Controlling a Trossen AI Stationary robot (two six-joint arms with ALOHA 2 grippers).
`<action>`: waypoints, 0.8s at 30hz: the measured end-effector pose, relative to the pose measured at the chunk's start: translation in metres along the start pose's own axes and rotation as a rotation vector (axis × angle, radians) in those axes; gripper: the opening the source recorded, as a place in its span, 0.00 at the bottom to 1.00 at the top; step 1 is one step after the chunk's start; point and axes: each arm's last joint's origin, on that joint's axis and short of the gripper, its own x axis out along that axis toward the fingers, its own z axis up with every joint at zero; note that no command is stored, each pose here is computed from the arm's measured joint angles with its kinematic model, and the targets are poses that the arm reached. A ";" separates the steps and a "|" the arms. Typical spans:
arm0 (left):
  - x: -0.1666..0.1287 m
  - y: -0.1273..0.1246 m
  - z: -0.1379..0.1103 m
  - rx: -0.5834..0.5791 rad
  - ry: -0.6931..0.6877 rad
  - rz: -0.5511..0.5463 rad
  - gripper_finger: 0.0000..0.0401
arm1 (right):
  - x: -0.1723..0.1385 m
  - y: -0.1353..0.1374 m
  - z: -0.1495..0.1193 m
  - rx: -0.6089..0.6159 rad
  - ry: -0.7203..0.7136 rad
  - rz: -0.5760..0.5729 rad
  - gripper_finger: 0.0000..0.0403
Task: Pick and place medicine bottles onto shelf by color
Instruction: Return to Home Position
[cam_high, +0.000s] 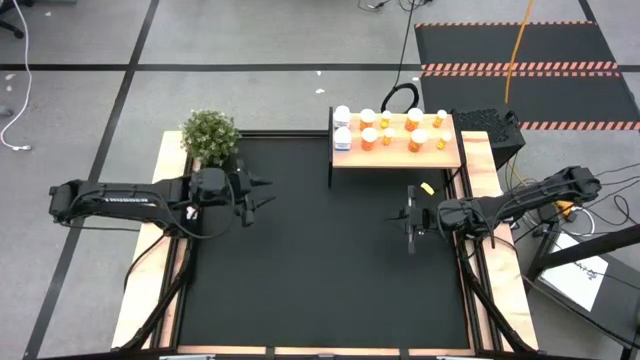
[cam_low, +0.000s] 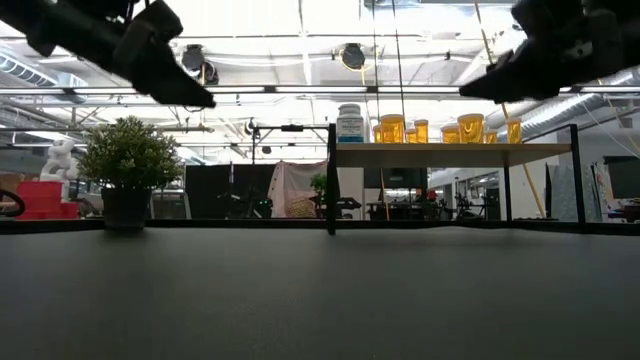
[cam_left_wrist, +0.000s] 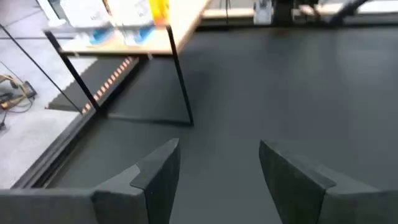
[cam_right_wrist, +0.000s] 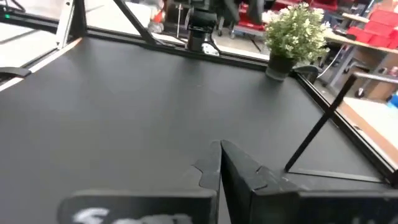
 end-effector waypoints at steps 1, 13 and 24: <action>0.002 -0.001 -0.004 0.013 0.011 -0.005 0.54 | 0.000 0.000 -0.005 0.004 -0.010 -0.002 0.01; 0.005 -0.003 -0.011 -0.035 -0.018 -0.009 0.50 | -0.008 -0.003 -0.043 0.067 -0.032 0.070 0.00; 0.008 -0.009 -0.039 -0.046 0.008 -0.016 0.02 | -0.026 -0.007 -0.044 0.087 -0.136 0.057 0.00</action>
